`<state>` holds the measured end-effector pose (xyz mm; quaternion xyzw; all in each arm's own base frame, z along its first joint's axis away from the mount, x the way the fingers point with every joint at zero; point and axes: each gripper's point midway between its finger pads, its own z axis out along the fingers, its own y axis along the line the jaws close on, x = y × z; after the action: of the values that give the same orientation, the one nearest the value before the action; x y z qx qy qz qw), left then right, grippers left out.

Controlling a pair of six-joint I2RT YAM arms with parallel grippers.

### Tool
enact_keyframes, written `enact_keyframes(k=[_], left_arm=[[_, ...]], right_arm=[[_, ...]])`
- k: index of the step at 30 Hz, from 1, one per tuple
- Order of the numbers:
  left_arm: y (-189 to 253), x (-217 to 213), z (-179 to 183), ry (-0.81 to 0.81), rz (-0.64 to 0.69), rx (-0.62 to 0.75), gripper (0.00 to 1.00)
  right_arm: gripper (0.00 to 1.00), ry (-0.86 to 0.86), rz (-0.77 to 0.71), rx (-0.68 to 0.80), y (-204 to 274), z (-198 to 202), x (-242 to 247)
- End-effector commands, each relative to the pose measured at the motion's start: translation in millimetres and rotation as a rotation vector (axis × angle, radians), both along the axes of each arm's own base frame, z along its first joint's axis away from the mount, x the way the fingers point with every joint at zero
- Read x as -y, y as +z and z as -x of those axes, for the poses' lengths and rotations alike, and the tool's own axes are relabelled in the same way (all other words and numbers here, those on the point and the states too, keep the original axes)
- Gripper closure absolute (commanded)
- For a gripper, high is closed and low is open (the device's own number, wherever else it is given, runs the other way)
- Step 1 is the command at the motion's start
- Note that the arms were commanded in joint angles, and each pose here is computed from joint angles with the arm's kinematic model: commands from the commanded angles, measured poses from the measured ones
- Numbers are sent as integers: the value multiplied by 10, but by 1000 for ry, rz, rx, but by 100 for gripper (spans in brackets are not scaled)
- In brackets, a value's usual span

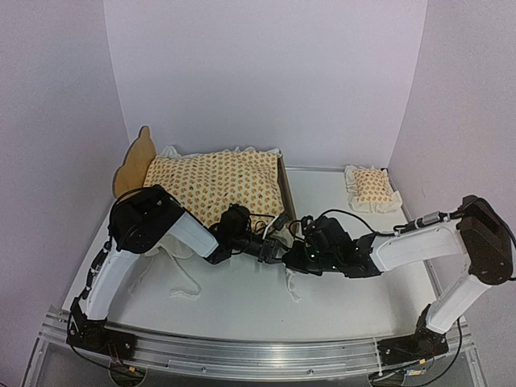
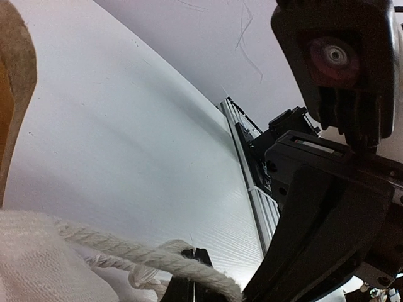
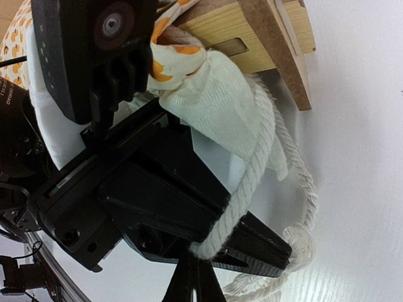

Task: Set up the pet bed

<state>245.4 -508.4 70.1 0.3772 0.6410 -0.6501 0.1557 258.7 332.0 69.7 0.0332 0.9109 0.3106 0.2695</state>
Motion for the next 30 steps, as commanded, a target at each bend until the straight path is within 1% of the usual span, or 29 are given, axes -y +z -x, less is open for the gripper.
enact_keyframes(k=[1,4,11,16,23,27,29,30], left_arm=[[96,9,32,-10,55,4,100],[23,2,13,4,40,7,100],[-4,10,-9,11,43,19,100],[-46,14,-18,9,36,31,100],[-79,39,-44,13,29,39,100],[-112,41,-49,13,23,45,100],[-113,43,-49,11,24,45,100],[-113,44,-51,12,23,44,100]], right_arm=[[95,7,42,-44,-150,29,-24],[86,-3,78,-51,-136,32,33],[70,10,157,-63,-68,66,129],[66,45,181,-34,151,43,109],[63,68,183,-21,333,39,45],[59,25,184,-3,437,21,137],[59,-21,180,15,523,3,237],[61,-58,179,23,563,-5,311]])
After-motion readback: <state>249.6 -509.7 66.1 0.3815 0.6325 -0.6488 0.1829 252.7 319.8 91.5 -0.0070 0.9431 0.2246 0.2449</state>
